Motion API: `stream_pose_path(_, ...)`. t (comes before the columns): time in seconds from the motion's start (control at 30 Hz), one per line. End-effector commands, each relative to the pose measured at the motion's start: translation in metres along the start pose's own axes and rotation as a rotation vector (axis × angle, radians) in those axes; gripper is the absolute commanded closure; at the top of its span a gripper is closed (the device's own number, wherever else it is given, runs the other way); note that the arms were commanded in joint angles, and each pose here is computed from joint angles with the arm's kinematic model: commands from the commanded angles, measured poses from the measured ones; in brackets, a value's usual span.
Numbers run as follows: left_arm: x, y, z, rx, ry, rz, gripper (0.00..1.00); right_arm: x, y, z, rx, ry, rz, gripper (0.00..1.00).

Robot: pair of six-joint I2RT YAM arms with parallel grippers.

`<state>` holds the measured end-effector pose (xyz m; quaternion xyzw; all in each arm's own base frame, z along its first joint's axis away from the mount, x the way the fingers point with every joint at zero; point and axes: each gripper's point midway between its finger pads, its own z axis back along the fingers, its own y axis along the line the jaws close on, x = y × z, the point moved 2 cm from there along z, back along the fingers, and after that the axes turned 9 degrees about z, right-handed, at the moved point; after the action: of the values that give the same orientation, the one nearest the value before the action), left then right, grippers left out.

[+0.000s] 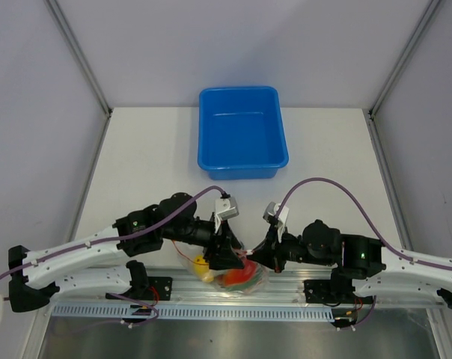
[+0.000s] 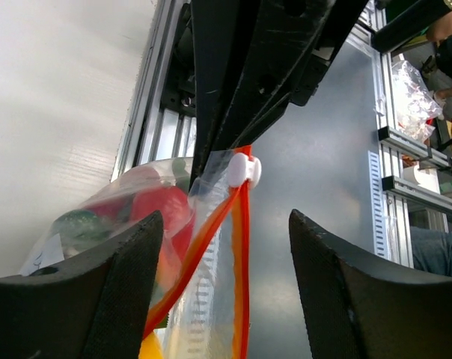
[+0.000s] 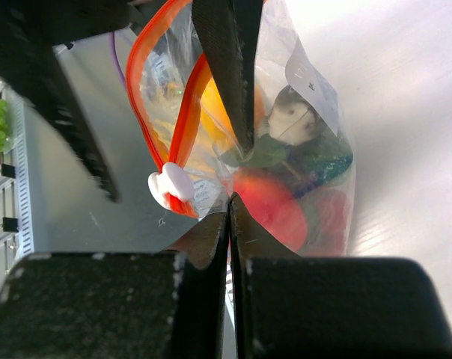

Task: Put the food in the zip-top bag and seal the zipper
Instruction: Zip the zipper food storage bag at the center of the board.

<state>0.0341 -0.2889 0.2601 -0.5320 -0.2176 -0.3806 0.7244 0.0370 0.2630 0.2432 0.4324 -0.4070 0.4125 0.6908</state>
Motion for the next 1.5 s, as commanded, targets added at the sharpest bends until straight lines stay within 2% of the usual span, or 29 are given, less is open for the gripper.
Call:
stream_pose_path(0.0,0.007,0.006,-0.006,0.040,-0.026,-0.043,0.32,0.040,0.013,0.007,0.041,-0.116,-0.030,1.00)
stream_pose_path(0.03,0.007,0.006,-0.007,0.049,-0.022,-0.041,0.35,0.040,0.013,0.007,0.040,-0.116,-0.035,1.00)
stream_pose_path(0.07,0.007,0.008,-0.008,0.061,-0.017,-0.037,0.44,0.041,0.012,0.007,0.038,-0.117,-0.039,1.00)
stream_pose_path(0.13,0.007,0.014,-0.010,0.097,-0.012,-0.018,0.54,0.041,0.015,0.007,0.059,-0.107,-0.051,1.00)
stream_pose_path(0.17,0.007,0.015,-0.010,0.104,-0.012,-0.014,0.63,0.042,0.015,0.007,0.059,-0.109,-0.055,1.00)
stream_pose_path(0.23,0.005,0.018,-0.010,0.122,-0.010,-0.002,0.72,0.044,0.016,0.008,0.060,-0.113,-0.057,1.00)
stream_pose_path(0.27,0.005,0.018,-0.010,0.122,-0.009,0.002,0.83,0.044,0.015,0.009,0.061,-0.116,-0.051,0.98)
stream_pose_path(0.3,0.006,0.017,-0.010,0.118,-0.010,0.007,0.88,0.042,0.015,0.009,0.064,-0.115,-0.047,0.93)
stream_pose_path(0.33,0.006,0.014,-0.010,0.106,-0.008,0.010,0.98,0.041,0.015,0.009,0.062,-0.113,-0.040,0.82)
stream_pose_path(0.47,0.011,0.003,-0.011,0.056,-0.011,0.020,0.99,0.042,0.018,0.008,0.090,-0.124,-0.019,0.71)
stream_pose_path(0.63,0.014,-0.007,-0.012,0.002,-0.001,0.024,0.99,0.045,0.015,0.004,0.066,-0.127,-0.001,0.71)
stream_pose_path(0.83,0.010,-0.009,-0.010,-0.013,0.011,0.015,0.99,0.046,0.012,0.002,0.055,-0.131,0.022,0.79)
stream_pose_path(0.93,0.008,-0.008,-0.009,-0.008,0.016,0.019,1.00,0.047,0.013,0.001,0.060,-0.138,0.026,0.86)
stream_pose_path(1.03,0.004,-0.005,-0.010,-0.002,0.026,0.024,1.00,0.049,0.013,0.001,0.067,-0.150,0.026,1.00)
stream_pose_path(1.1,0.005,-0.005,-0.010,0.002,0.026,0.021,0.99,0.049,0.014,0.002,0.072,-0.149,0.029,1.00)
stream_pose_path(1.2,0.001,-0.005,-0.009,-0.008,0.044,0.002,0.82,0.050,0.014,0.003,0.067,-0.152,0.026,1.00)
stream_pose_path(1.23,0.001,-0.007,-0.006,-0.011,0.038,-0.009,0.68,0.049,0.013,0.002,0.063,-0.147,0.023,1.00)
stream_pose_path(1.3,0.003,-0.009,-0.003,-0.018,0.023,-0.036,0.55,0.048,0.012,0.001,0.054,-0.138,0.019,1.00)
stream_pose_path(1.33,0.005,-0.011,0.000,-0.024,0.013,-0.046,0.42,0.047,0.012,-0.001,0.054,-0.133,0.014,1.00)
stream_pose_path(1.47,0.019,-0.016,0.010,-0.012,-0.053,-0.103,0.29,0.043,0.013,-0.007,0.057,-0.110,0.005,1.00)
